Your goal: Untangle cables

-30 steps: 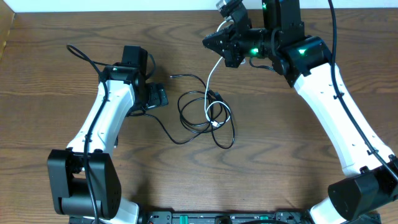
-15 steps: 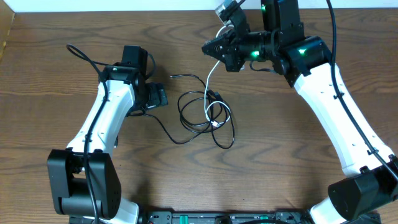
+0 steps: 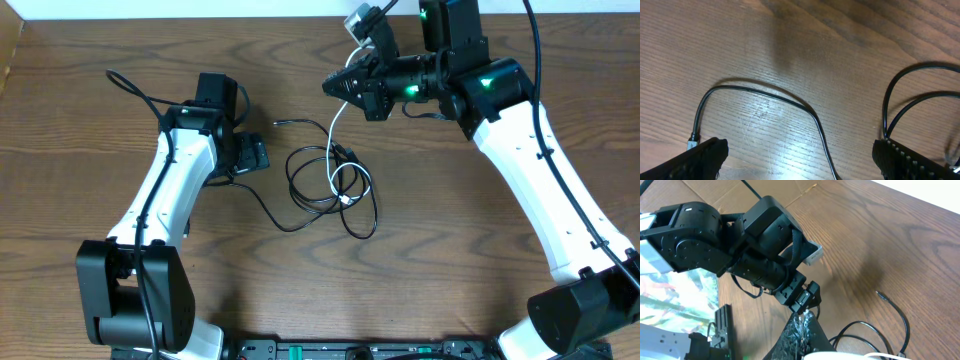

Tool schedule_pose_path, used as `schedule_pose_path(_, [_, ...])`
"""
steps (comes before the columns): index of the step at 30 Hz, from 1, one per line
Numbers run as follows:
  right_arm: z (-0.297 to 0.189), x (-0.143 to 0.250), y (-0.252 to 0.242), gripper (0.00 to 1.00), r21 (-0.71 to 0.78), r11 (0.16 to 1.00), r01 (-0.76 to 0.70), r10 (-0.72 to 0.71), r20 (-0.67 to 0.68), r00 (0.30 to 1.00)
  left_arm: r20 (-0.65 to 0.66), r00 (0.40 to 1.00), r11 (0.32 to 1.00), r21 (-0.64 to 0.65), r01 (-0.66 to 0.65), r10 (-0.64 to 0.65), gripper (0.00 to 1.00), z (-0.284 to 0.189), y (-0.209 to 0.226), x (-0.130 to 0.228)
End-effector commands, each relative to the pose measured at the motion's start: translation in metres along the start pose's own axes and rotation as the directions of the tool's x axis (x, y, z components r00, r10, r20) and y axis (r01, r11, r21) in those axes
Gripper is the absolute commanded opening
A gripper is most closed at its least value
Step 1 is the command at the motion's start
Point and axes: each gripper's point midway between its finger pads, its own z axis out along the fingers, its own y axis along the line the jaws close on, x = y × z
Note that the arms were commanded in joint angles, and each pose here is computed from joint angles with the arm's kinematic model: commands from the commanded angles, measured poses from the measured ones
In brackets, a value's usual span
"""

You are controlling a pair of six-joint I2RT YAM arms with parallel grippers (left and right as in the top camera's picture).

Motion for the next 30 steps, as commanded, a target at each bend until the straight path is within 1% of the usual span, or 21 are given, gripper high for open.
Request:
schedule_pose_path(1, [-0.007, -0.009, 0.005, 0.01, 0.002, 0.999, 0.047, -0.047, 0.023, 0.999, -0.003, 1.000, 1.000, -0.018, -0.003, 0.003, 0.98, 0.002, 0.003, 0.001])
schedule_pose_path(2, [-0.007, -0.009, 0.005, 0.01, 0.002, 0.999, 0.042, -0.042, 0.022, 0.999, 0.005, 1.000, 1.000, -0.013, 0.001, -0.001, 0.98, 0.002, 0.002, -0.001])
schedule_pose_path(5, [-0.007, -0.006, 0.005, 0.01, 0.001, 1.000, 0.011, -0.011, 0.012, 1.000, 0.085, 0.996, 0.999, 0.032, 0.014, -0.016, 0.98, 0.001, -0.008, -0.021])
schedule_pose_path(6, [-0.007, -0.002, 0.005, 0.01, 0.001, 1.000, -0.003, 0.003, 0.000, 1.000, 0.061, 0.996, 0.995, 0.076, 0.063, -0.068, 0.98, 0.001, -0.015, -0.018])
schedule_pose_path(7, [-0.007, 0.000, 0.005, 0.01, 0.001, 1.000, -0.012, 0.012, -0.008, 1.000, 0.029, 0.996, 0.990, 0.116, 0.080, -0.084, 0.98, 0.001, -0.022, -0.012])
schedule_pose_path(9, [-0.007, 0.003, 0.005, 0.01, 0.001, 1.000, -0.023, 0.023, -0.021, 1.000, -0.049, 0.996, 0.979, 0.185, 0.084, -0.076, 0.98, -0.001, -0.034, 0.003])
schedule_pose_path(10, [-0.007, 0.004, 0.004, 0.01, 0.003, 1.000, -0.025, 0.025, -0.024, 0.999, -0.074, 0.995, 0.976, 0.201, 0.084, -0.071, 0.89, 0.000, -0.038, 0.009])
schedule_pose_path(11, [-0.007, 0.004, 0.004, 0.01, 0.005, 1.000, -0.026, 0.026, -0.024, 0.999, -0.092, 0.994, 0.973, 0.217, 0.083, -0.064, 0.56, 0.001, -0.042, 0.013])
schedule_pose_path(12, [-0.007, 0.004, 0.004, 0.01, 0.005, 1.000, -0.026, 0.026, -0.024, 0.999, -0.110, 0.992, 0.968, 0.236, 0.079, -0.054, 0.40, 0.002, -0.047, 0.019])
schedule_pose_path(14, [-0.007, 0.004, 0.004, 0.01, 0.004, 1.000, -0.023, 0.024, -0.022, 0.999, -0.131, 0.991, 0.964, 0.256, 0.069, -0.036, 0.26, 0.005, -0.055, 0.026])
schedule_pose_path(15, [-0.007, 0.004, 0.005, 0.01, 0.003, 1.000, -0.023, 0.023, -0.022, 1.000, -0.141, 0.990, 0.964, 0.256, 0.066, -0.030, 0.22, 0.007, -0.058, 0.030])
schedule_pose_path(18, [-0.004, 0.005, 0.008, 0.01, -0.003, 1.000, -0.024, 0.024, -0.028, 0.999, -0.142, 0.990, 0.964, 0.263, 0.044, -0.006, 0.21, 0.010, -0.069, 0.034])
schedule_pose_path(19, [-0.003, 0.006, 0.009, 0.01, -0.006, 1.000, -0.025, 0.024, -0.033, 0.999, -0.138, 0.990, 0.962, 0.269, 0.040, -0.003, 0.24, 0.010, -0.072, 0.034])
schedule_pose_path(20, [-0.002, 0.007, 0.011, 0.01, -0.010, 1.000, -0.027, 0.026, -0.038, 0.999, -0.130, 0.992, 0.959, 0.282, 0.036, 0.001, 0.29, 0.009, -0.077, 0.034])
schedule_pose_path(21, [-0.001, 0.008, 0.012, 0.01, -0.013, 1.000, -0.028, 0.028, -0.042, 0.999, -0.125, 0.992, 0.954, 0.299, 0.035, 0.003, 0.37, 0.008, -0.082, 0.033])
schedule_pose_path(22, [0.000, 0.010, 0.014, 0.01, -0.017, 0.999, -0.030, 0.029, -0.049, 0.998, -0.125, 0.992, 0.947, 0.319, 0.042, -0.002, 0.49, 0.007, -0.088, 0.032])
schedule_pose_path(23, [0.002, 0.011, 0.016, 0.01, -0.021, 0.999, -0.030, 0.029, -0.053, 0.998, -0.124, 0.992, 0.940, 0.338, 0.048, -0.006, 0.56, 0.005, -0.094, 0.032])
schedule_pose_path(24, [0.003, 0.012, 0.018, 0.01, -0.024, 0.999, -0.032, 0.031, -0.057, 0.998, -0.122, 0.992, 0.934, 0.353, 0.053, -0.010, 0.57, 0.004, -0.098, 0.031])
schedule_pose_path(26, [0.005, 0.014, 0.022, 0.01, -0.032, 0.999, -0.033, 0.031, -0.066, 0.997, -0.110, 0.994, 0.927, 0.370, 0.057, -0.017, 0.63, 0.003, -0.106, 0.029])
schedule_pose_path(28, [0.008, 0.015, 0.025, 0.01, -0.040, 0.999, -0.031, 0.028, -0.072, 0.997, -0.096, 0.995, 0.924, 0.381, 0.042, -0.005, 0.65, 0.002, -0.112, 0.028])
schedule_pose_path(30, [0.011, 0.016, 0.032, 0.01, -0.058, 0.998, -0.027, 0.023, -0.079, 0.997, -0.088, 0.996, 0.921, 0.390, 0.026, 0.009, 0.65, 0.001, -0.119, 0.030])
